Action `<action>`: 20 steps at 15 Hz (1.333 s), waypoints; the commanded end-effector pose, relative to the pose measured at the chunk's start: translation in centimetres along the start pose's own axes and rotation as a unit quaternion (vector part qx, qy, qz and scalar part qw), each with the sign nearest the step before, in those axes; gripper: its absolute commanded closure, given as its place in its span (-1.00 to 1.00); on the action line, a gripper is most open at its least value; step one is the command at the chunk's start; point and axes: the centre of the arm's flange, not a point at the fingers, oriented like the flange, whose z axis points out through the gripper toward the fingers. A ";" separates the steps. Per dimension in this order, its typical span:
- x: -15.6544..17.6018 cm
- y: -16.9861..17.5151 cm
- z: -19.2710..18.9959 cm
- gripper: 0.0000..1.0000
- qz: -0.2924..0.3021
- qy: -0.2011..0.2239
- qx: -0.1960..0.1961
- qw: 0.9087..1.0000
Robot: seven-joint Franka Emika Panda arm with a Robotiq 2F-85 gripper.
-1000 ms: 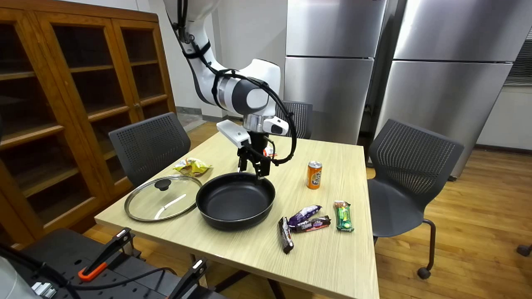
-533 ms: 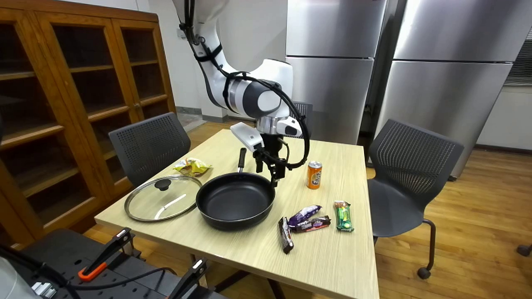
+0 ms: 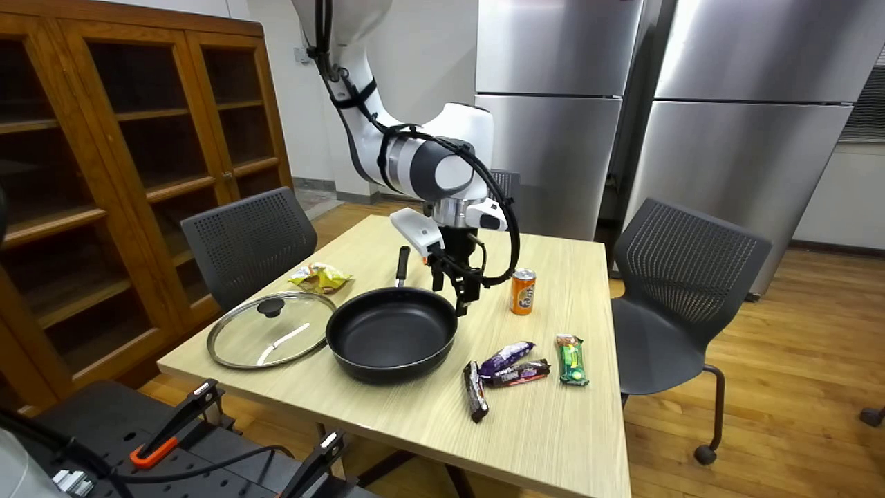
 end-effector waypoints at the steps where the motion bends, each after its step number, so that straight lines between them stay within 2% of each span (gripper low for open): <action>1: 0.0 0.0 0.0 -1.00 0.000 0.000 0.000 1.000; 5: 0.6 0.5 -0.7 -1.00 0.010 0.016 0.006 1.000; 10: 3.0 1.4 -1.0 -1.00 0.015 0.044 0.002 0.999; 16: 7.3 2.9 -0.2 -1.00 0.022 0.049 -0.004 0.999; 20: 8.8 3.5 1.4 -1.00 0.016 0.039 -0.014 0.999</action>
